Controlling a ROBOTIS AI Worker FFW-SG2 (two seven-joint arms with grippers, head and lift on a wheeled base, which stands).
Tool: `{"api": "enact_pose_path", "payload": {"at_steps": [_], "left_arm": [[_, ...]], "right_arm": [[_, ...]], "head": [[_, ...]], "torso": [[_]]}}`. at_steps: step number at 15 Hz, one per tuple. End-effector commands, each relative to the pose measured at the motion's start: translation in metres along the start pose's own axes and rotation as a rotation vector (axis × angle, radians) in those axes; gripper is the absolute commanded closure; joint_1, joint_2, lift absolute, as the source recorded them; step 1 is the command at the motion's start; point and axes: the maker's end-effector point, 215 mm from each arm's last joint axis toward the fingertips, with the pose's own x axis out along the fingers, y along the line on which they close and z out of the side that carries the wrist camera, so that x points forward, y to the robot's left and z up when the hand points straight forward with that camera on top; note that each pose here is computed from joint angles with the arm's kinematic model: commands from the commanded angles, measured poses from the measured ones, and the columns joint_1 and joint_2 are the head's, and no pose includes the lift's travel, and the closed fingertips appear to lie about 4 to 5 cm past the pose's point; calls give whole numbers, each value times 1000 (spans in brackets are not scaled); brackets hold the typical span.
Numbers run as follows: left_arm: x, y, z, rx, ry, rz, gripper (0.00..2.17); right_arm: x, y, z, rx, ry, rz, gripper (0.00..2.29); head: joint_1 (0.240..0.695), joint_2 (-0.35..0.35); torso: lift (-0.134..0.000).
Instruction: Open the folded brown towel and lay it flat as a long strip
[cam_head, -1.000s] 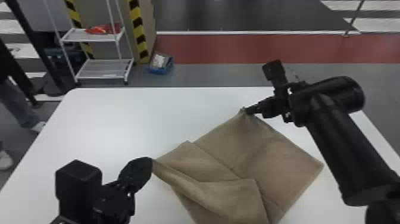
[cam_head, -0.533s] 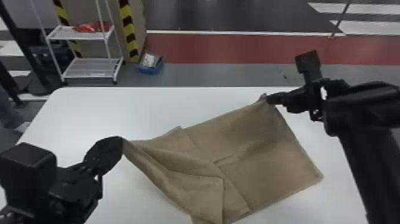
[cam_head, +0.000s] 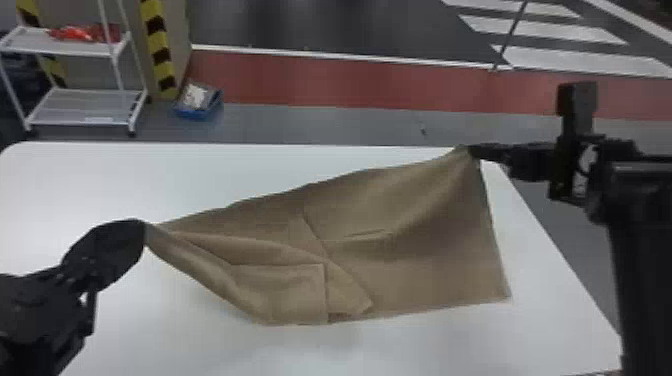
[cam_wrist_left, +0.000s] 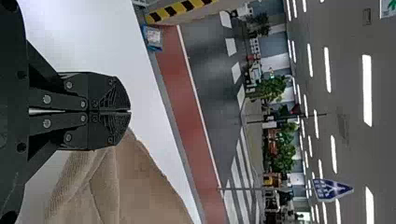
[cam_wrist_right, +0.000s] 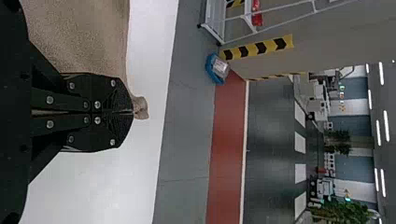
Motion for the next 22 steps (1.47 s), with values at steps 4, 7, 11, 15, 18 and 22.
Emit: {"api": "enact_pose_path", "payload": {"at_steps": [4,7,11,15,18,22], "left_arm": [[-1,-10,3,-69,-8,-149,1629],[11,-28,-28,-93,43,-236,1629],[29,-65,-68,-70,102,-304,1625],[42,-85,-105,-15,149,-305,1609],[51,-85,-126,-31,138,-257,1605],[52,-62,-138,45,152,-190,1544]], "right_arm": [[-30,-40,13,58,-47,-38,1386],[-37,-35,-21,56,-14,-35,1386],[-45,-45,-42,96,-7,-47,1386],[-55,-63,-63,123,14,-81,1386],[-54,-71,-86,130,58,-103,1386],[-56,-88,-104,153,90,-145,1386]], "head": [[666,-271],[673,-290],[695,-314],[695,-350],[695,-350],[695,-350]], "torso": [[-123],[-123],[-123],[-123],[-123],[-123]]}}
